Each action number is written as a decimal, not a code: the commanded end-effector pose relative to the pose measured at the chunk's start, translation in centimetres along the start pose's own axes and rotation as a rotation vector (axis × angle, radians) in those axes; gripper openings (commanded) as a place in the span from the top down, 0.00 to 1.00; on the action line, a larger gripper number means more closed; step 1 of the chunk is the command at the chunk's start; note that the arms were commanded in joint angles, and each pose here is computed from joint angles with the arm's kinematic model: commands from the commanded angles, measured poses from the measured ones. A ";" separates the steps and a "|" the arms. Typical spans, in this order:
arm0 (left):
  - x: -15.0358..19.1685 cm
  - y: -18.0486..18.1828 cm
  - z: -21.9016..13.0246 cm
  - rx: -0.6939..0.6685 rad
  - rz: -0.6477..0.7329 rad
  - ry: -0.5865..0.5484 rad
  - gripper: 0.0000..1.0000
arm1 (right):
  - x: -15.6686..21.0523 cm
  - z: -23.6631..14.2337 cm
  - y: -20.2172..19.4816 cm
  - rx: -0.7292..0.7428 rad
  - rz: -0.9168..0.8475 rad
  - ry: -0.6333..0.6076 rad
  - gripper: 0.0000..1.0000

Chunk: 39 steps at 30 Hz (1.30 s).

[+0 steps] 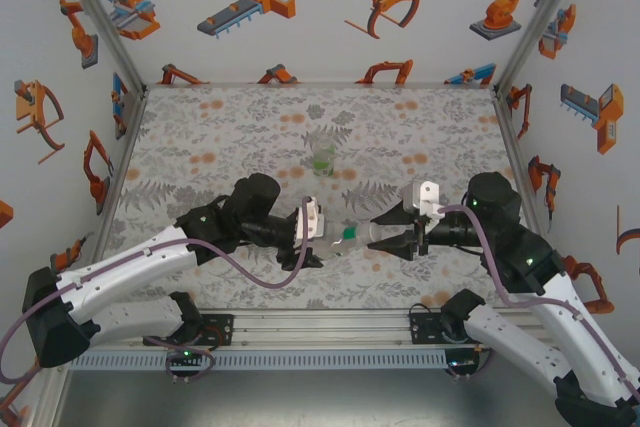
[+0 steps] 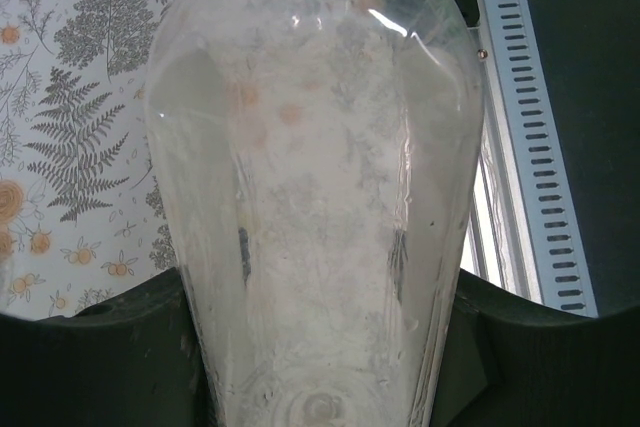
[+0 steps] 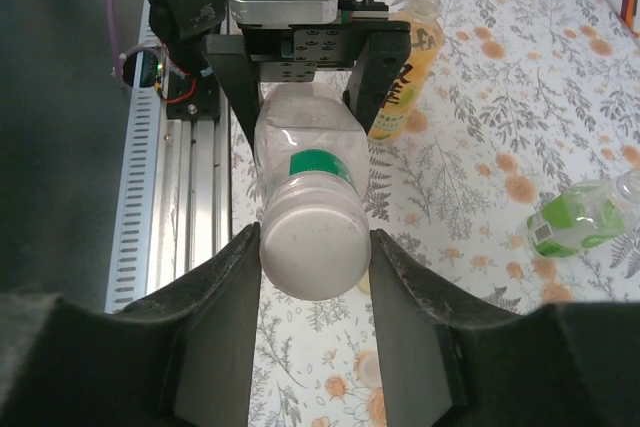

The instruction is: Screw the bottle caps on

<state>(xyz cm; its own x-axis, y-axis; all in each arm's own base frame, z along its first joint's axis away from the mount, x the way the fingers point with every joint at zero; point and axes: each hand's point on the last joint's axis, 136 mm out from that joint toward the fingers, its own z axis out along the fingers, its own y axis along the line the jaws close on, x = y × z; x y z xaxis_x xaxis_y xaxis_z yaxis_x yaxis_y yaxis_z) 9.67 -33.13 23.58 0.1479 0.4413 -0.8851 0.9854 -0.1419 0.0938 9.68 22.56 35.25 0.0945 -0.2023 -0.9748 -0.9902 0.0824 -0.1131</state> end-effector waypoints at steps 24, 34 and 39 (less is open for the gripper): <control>-3.5 7.1 -1.8 -0.424 0.110 -0.125 1.00 | 5.6 -1.4 -10.3 0.633 1.249 -0.162 1.00; -3.2 8.3 -2.1 -0.488 0.090 -0.107 1.00 | 7.7 -1.0 -10.9 0.701 1.510 -0.175 1.00; -3.0 7.9 -2.2 -0.475 0.094 -0.101 1.00 | 6.2 -2.0 -11.1 0.704 1.369 -0.215 0.83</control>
<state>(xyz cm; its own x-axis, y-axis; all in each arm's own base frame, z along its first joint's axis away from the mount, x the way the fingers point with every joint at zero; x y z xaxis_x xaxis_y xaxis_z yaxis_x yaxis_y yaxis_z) 17.47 -33.04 23.68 0.1812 0.4787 -0.8591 0.9190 0.2287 0.3212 20.81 19.73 31.66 -0.7719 0.5179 -0.3688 -0.1036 0.4699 0.8766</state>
